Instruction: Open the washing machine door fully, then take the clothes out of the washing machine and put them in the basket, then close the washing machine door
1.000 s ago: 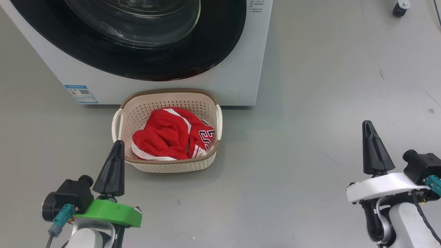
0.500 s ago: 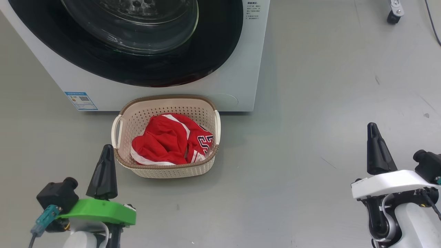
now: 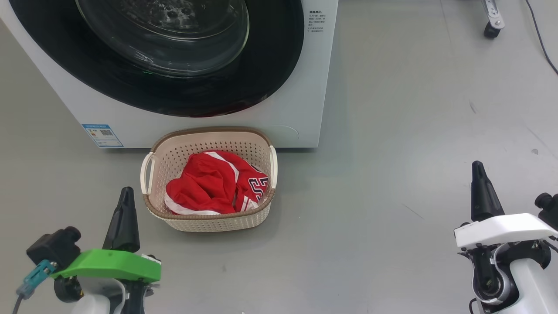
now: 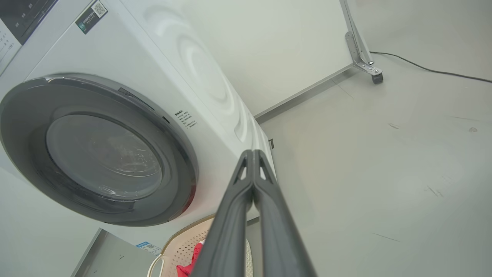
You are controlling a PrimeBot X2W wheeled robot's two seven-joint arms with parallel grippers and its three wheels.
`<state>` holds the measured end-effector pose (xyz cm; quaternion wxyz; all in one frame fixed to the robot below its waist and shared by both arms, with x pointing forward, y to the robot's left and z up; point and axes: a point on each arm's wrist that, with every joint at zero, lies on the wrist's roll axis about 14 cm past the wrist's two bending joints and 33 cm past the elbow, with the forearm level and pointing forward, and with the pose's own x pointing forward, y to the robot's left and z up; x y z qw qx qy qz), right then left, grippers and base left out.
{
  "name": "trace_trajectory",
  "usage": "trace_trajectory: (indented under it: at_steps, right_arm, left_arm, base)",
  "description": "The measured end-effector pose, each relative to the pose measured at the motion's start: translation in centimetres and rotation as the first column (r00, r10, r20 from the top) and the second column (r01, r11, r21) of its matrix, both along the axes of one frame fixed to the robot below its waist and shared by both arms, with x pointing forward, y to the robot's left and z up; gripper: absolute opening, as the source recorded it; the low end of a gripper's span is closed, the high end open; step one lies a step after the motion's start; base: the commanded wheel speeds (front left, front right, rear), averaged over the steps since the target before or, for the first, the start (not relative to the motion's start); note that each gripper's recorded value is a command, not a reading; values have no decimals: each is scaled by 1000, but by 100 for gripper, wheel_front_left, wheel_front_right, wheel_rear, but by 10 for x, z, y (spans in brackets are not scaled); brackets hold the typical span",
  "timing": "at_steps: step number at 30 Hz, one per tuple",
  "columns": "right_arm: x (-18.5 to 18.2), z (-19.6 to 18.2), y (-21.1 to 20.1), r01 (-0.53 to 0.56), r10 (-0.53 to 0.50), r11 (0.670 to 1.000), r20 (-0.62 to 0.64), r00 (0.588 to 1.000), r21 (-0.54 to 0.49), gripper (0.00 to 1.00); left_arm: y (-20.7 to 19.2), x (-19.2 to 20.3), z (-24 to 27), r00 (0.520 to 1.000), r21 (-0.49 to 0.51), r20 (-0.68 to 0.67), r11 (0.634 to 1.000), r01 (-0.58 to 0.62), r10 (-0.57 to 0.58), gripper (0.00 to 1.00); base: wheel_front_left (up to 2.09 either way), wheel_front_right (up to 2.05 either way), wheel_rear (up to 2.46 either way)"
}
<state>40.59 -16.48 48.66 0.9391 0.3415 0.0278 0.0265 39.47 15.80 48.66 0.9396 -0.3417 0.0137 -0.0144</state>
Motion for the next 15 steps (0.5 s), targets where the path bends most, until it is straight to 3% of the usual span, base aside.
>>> trace_trajectory:
  at_steps: [15]
  right_arm:
    - [-4,-1,-10,38,-32,983,-40,999,180,0]
  left_arm:
    - [8,-3,-3,999,-184,-41,982,-30,22,0]
  base:
    - [0,0,0]
